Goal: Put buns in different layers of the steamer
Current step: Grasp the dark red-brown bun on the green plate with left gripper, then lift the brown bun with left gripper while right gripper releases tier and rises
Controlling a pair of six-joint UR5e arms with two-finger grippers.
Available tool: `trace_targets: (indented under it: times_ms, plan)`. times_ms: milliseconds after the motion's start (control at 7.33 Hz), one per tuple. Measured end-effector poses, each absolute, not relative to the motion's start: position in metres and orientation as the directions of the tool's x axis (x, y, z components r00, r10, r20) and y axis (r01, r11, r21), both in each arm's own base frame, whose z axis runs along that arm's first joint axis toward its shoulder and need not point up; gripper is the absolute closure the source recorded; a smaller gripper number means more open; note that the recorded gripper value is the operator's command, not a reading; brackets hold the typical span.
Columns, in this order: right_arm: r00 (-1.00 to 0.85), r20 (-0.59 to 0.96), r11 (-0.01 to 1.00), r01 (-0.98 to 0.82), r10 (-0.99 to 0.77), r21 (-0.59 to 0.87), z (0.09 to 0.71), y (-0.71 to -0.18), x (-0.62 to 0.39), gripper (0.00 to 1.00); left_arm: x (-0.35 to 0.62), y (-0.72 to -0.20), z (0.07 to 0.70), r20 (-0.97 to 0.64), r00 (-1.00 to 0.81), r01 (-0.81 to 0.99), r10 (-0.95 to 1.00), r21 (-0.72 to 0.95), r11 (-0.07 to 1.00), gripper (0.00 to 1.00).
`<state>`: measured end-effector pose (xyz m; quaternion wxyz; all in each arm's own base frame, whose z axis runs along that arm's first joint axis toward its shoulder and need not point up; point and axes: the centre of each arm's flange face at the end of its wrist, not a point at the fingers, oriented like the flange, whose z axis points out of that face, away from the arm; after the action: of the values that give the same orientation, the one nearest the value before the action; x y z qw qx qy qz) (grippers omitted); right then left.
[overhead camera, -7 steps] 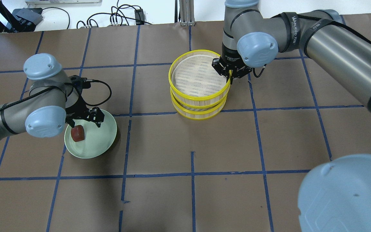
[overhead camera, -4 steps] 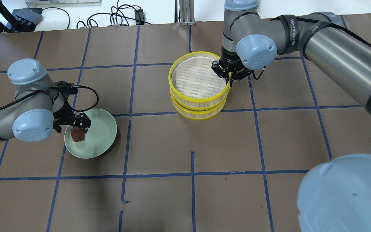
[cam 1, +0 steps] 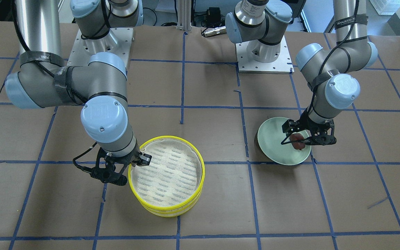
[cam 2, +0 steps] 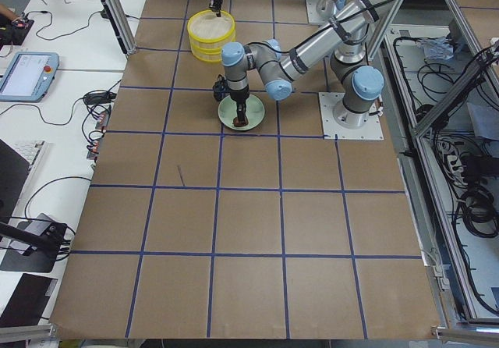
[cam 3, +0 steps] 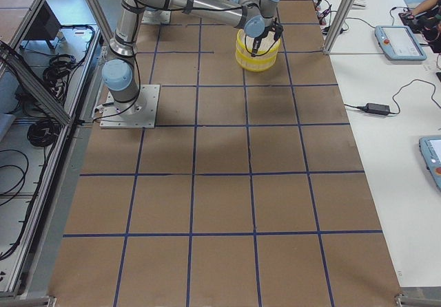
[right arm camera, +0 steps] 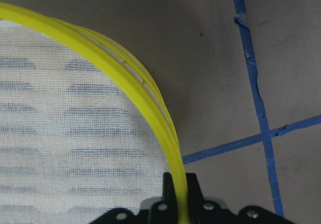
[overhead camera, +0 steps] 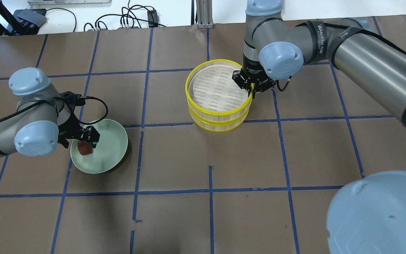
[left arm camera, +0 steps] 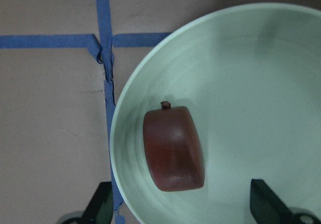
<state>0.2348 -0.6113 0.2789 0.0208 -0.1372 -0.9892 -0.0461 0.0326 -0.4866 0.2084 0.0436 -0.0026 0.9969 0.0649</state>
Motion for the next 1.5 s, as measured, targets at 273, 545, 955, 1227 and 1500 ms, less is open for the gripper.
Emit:
trace_targets:
  times_ms: [273,545,955,1227,1500]
  plan:
    - [-0.957,0.055,0.954,0.287,0.283,0.087,0.280,-0.610,0.237,0.17,0.034,-0.490,0.203,-0.086,-0.996,-0.010,0.001,0.126,0.992,0.27]
    - [-0.957,0.041,0.955,0.290,0.288,0.057,0.298,-0.609,0.242,0.16,0.034,-0.492,0.198,-0.086,-0.996,-0.009,0.002,0.127,0.992,0.61]
    - [-0.978,0.001,0.977,0.209,0.209,-0.044,0.397,-0.607,0.206,0.17,0.035,-0.493,0.196,-0.090,-0.996,-0.012,-0.001,0.125,0.992,1.00]
    - [-0.991,0.010,0.991,0.134,0.134,-0.024,0.458,-0.605,0.148,0.16,0.032,-0.499,0.208,-0.106,-0.994,-0.009,-0.002,0.071,0.997,1.00]
    - [-0.996,0.013,0.996,0.085,0.085,0.009,0.486,-0.593,0.135,0.03,0.016,-0.518,0.247,-0.131,-0.991,0.020,0.019,-0.008,1.000,1.00]
